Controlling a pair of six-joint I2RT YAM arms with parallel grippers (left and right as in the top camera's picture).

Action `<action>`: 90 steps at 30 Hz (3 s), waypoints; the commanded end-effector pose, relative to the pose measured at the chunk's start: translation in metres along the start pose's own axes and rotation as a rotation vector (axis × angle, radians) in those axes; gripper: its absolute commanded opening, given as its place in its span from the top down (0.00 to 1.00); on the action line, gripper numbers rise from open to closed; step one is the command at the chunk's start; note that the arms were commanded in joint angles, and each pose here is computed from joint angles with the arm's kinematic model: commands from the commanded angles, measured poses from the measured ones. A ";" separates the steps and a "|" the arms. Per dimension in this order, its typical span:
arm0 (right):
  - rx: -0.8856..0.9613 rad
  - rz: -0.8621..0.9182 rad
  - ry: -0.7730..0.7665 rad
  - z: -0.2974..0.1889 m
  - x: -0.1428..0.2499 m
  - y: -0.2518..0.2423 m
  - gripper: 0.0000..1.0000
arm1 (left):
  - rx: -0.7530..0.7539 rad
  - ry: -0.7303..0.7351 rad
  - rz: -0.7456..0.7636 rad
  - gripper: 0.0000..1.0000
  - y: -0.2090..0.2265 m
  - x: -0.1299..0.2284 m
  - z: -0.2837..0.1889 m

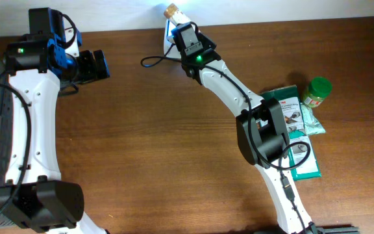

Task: Scan the item barcode
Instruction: 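Lift the white tube with the right gripper to the scanner, then carry the tube right and lay it on the glove pack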

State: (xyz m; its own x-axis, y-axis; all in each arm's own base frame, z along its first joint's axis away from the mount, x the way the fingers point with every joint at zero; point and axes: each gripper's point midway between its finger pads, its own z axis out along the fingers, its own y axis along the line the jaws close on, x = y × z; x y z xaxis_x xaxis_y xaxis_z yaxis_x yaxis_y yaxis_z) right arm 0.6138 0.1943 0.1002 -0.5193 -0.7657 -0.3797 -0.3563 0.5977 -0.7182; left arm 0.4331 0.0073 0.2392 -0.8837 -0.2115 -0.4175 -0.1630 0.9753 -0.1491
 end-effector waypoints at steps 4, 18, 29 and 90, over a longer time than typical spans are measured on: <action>0.070 0.050 -0.048 -0.027 -0.024 -0.024 0.96 | -0.006 0.004 0.001 0.01 0.003 0.000 0.003; -0.333 0.531 -0.143 -0.192 -0.017 -0.102 0.96 | -0.006 0.004 0.001 0.01 0.002 0.000 0.003; -0.546 0.710 0.377 -0.233 0.149 -0.116 0.96 | -0.006 0.004 0.001 0.01 0.002 0.000 0.003; -0.926 0.705 0.341 -0.280 0.166 -0.038 0.27 | -0.006 0.004 0.001 0.01 0.002 0.000 0.003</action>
State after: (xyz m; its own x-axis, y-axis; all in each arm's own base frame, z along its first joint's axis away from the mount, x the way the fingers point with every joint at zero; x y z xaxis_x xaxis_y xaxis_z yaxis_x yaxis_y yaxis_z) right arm 0.3330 0.1089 0.2049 -0.9644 -0.1811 -0.1925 -0.2359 0.9183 0.3179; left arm 0.4332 0.0073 0.2390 -0.8839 -0.2115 -0.4172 -0.1631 0.9753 -0.1490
